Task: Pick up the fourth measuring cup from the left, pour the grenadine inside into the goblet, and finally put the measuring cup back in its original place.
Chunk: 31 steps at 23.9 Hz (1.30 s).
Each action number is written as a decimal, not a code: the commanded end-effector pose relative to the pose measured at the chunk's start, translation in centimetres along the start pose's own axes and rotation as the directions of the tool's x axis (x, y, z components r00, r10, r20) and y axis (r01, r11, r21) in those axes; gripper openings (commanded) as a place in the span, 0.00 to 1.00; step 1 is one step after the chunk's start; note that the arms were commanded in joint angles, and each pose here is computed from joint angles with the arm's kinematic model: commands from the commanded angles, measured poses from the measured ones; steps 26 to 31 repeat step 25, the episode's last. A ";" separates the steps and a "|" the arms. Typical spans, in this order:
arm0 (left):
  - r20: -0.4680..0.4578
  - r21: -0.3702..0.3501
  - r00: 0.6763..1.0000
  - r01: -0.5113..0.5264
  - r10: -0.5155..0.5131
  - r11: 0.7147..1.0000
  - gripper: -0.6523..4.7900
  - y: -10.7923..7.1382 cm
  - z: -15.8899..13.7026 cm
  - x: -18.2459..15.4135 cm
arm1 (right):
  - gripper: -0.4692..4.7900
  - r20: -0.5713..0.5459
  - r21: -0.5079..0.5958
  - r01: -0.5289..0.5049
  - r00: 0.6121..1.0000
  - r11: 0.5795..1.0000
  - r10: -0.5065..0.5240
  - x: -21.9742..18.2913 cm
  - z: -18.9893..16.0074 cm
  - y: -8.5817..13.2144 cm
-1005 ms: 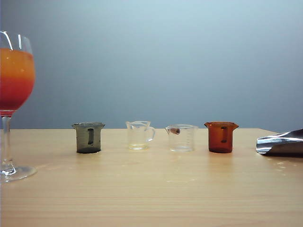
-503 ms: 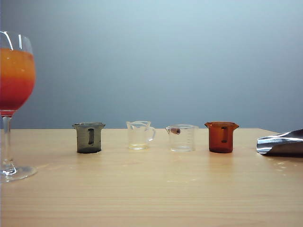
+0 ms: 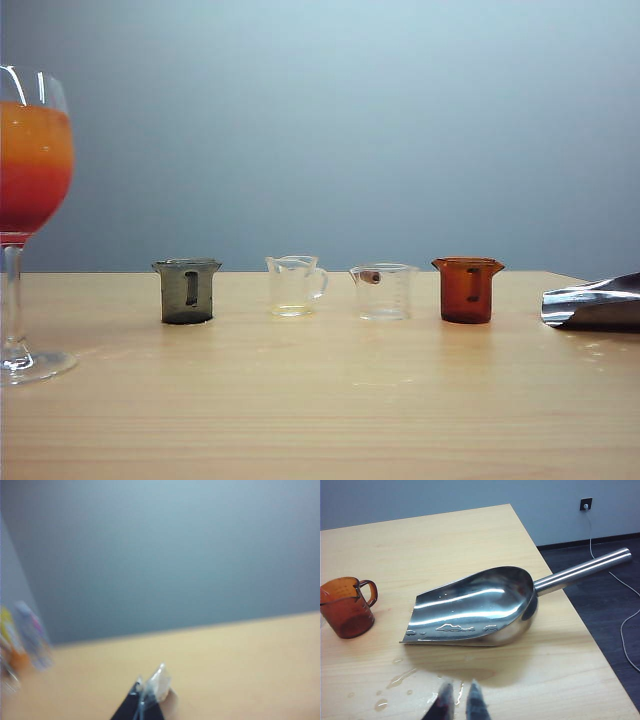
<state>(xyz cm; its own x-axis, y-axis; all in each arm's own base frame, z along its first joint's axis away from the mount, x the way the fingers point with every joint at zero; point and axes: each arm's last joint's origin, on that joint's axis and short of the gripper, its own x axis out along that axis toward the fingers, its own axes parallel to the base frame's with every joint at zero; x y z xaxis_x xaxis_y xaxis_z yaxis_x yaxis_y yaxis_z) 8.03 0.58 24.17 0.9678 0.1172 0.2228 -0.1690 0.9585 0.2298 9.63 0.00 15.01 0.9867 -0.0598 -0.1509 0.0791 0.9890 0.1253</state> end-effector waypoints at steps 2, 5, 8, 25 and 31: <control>-0.112 -0.157 0.989 0.074 -0.092 0.985 0.11 -1.5 -5.0 0.4 | 0.18 0.007 0.002 0.000 1.000 1.000 0.000 0.0 0.0 0.0; -0.157 -0.156 0.982 0.080 -0.105 0.984 0.11 -1.9 -6.6 0.3 | 0.17 0.007 0.002 0.000 1.000 1.000 0.000 0.0 0.0 0.0; -0.170 -0.141 0.981 0.073 -0.096 0.987 0.11 -2.0 -7.1 0.1 | 0.17 0.007 0.002 0.000 1.000 1.000 0.000 0.0 0.0 0.0; -0.220 -0.077 0.970 0.091 -0.106 0.993 0.11 -2.1 -7.6 -0.1 | 0.18 0.007 0.002 0.000 1.000 1.000 0.000 0.0 0.0 0.0; -0.220 -0.077 0.970 0.091 -0.106 0.993 0.11 -2.1 -7.6 -0.1 | 0.18 0.007 0.002 0.000 1.000 1.000 0.000 0.0 0.0 0.0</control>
